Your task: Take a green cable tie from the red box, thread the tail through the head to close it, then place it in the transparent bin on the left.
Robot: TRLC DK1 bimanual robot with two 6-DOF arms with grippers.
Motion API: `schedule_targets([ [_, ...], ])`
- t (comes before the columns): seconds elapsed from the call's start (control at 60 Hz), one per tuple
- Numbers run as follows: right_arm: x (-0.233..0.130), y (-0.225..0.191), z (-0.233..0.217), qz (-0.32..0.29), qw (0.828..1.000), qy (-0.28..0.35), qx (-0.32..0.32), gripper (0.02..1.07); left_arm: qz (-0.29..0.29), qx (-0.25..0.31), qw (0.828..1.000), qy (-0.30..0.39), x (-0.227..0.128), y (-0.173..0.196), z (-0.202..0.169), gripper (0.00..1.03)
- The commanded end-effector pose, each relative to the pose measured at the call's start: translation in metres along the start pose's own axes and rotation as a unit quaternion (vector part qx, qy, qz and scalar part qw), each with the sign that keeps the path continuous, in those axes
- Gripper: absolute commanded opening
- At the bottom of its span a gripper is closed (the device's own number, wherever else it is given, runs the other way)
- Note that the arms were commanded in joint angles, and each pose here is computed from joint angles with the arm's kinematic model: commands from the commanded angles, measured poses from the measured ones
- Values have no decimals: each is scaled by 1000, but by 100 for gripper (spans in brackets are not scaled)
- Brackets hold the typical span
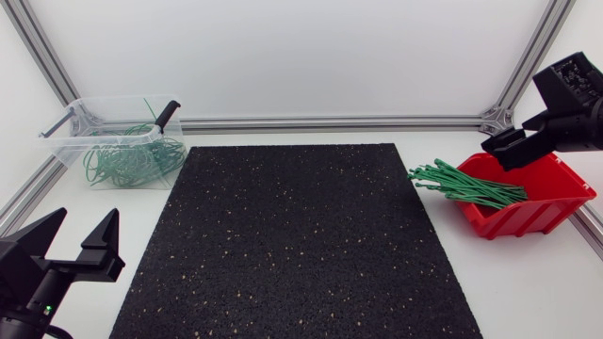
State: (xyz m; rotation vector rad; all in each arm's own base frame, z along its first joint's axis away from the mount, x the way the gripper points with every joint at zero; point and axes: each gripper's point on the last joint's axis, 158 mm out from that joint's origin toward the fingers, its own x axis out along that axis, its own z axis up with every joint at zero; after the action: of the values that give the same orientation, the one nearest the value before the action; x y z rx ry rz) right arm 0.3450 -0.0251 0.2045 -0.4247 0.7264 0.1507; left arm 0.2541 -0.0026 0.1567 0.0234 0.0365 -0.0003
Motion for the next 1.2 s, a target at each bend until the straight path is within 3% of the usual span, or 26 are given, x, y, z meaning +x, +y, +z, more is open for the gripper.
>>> schedule_targets([
  [0.0, 7, 0, -4, 33, 998, 16, -50, 99, 6, -9, 1000, 23, 2, 2, -22, 100],
  [0.417, 52, 4, -41, 150, 964, 94, -199, 96, 3, -8, 1000, 23, 2, 0, -22, 100],
  [0.483, 62, 10, -48, 170, 954, 103, -224, 88, 3, -8, 1000, 23, 2, 0, -22, 100],
  [0.567, 70, 17, -59, 190, 943, 111, -249, 86, 3, -8, 1000, 23, 2, 0, -22, 100],
  [0.9, 81, 46, -91, 272, 888, 103, -356, 52, 0, -8, 1000, 23, 2, -1, -22, 100],
  [1.033, 83, 59, -99, 297, 871, 103, -378, 46, 0, -8, 1000, 23, 2, -1, -22, 100],
  [1.183, 91, 59, -99, 302, 865, 102, -387, 43, 0, -8, 1000, 23, 2, -1, -22, 100],
])
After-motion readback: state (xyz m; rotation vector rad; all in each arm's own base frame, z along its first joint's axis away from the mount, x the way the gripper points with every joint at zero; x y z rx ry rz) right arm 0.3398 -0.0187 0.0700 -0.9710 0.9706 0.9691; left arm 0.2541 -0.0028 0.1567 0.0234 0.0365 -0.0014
